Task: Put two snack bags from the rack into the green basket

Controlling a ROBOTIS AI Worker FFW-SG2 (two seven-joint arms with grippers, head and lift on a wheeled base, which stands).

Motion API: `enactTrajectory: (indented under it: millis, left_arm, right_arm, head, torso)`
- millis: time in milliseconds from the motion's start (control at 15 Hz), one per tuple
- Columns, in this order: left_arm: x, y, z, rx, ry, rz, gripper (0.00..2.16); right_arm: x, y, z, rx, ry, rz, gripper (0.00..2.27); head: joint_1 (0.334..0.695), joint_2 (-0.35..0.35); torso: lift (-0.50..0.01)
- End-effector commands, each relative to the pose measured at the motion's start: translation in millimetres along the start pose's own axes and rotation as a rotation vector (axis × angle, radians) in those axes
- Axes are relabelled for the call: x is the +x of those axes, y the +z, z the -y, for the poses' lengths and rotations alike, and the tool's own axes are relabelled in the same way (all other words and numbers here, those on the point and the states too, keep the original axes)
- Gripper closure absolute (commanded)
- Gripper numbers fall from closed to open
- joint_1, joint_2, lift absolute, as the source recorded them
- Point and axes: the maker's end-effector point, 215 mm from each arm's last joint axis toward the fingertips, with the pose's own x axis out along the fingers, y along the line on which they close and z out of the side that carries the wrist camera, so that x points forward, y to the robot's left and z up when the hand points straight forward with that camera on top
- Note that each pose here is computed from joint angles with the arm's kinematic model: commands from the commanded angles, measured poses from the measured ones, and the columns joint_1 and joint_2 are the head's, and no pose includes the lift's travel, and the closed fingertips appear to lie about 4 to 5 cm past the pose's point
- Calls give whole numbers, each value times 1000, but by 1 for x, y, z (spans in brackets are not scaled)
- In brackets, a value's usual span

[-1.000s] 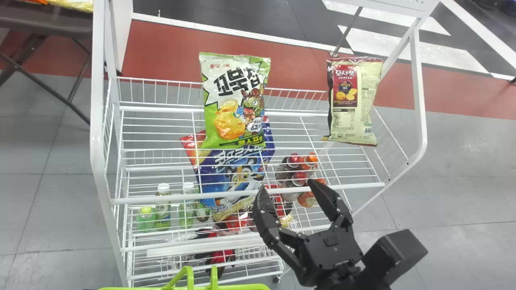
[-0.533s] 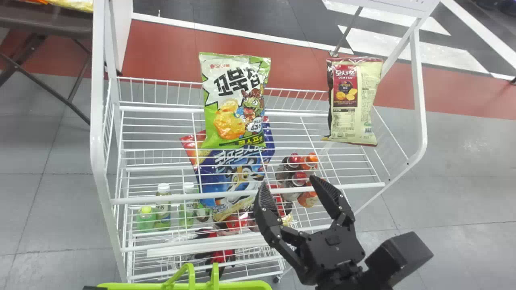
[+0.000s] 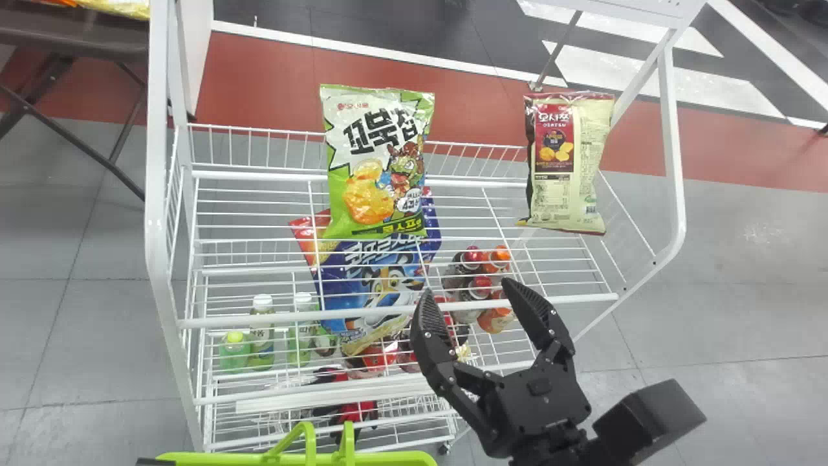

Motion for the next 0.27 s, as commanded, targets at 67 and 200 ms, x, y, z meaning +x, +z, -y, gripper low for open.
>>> enactTrajectory:
  millis: [67, 200]
  left_arm:
    - [1, -2, 0, -4, -1, -4, 1474]
    - [0, 0, 0, 3, 9, -2, 1474]
  right_arm:
    - [-1, 2, -1, -2, 3, 6, 66]
    - [-2, 6, -1, -4, 4, 18, 66]
  head:
    - [695, -350]
    - [695, -350]
  torso:
    - [-6]
    - [-6]
